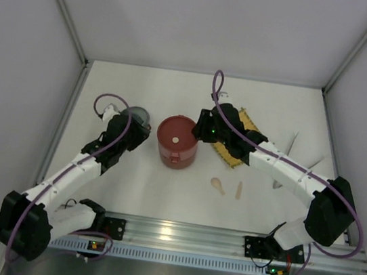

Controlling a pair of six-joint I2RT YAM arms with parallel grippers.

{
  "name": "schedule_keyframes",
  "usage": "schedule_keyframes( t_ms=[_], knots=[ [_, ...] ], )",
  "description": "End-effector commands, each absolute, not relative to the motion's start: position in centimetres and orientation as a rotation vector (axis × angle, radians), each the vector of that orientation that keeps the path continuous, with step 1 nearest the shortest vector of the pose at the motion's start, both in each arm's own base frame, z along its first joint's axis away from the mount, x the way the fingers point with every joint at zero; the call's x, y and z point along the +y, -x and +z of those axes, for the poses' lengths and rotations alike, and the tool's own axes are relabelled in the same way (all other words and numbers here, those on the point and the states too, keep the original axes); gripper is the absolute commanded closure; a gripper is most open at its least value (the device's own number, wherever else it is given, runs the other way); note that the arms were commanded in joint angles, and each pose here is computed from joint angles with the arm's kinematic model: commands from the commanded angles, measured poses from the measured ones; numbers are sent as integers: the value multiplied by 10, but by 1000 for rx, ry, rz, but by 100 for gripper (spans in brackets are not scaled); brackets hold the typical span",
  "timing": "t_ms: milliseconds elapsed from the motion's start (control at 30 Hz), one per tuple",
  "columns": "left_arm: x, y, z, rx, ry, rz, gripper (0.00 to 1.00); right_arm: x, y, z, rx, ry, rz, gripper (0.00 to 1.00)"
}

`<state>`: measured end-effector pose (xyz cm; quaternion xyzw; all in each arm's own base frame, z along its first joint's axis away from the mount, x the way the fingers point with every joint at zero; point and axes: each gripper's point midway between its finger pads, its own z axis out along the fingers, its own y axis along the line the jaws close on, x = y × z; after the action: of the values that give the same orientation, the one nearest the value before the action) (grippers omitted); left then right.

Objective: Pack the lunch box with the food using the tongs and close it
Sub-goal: Adjust the packing box at the center of the board.

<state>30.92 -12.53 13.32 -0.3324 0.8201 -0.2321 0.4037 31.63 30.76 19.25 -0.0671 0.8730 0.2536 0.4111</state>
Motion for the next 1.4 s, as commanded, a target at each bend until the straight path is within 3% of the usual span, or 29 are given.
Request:
schedule_keyframes(
  t_ms=[0, 433, 733, 1000, 1367],
  knots=[
    [-111, -323, 180, 1940, 805, -544, 47, 305, -318, 200, 2191, 175, 626, 65],
    [-143, -335, 226, 1927, 531, -673, 47, 305, -314, 170, 2258, 184, 605, 66],
    [-178, -330, 201, 2063, 321, -757, 47, 308, -322, 136, 2327, 197, 574, 66],
    [-183, -328, 151, 2280, 288, -643, 47, 312, -325, 109, 2398, 218, 552, 66],
    [-168, -327, 129, 2339, 375, -524, 48, 287, -344, 170, 2291, 162, 443, 65]
  ],
)
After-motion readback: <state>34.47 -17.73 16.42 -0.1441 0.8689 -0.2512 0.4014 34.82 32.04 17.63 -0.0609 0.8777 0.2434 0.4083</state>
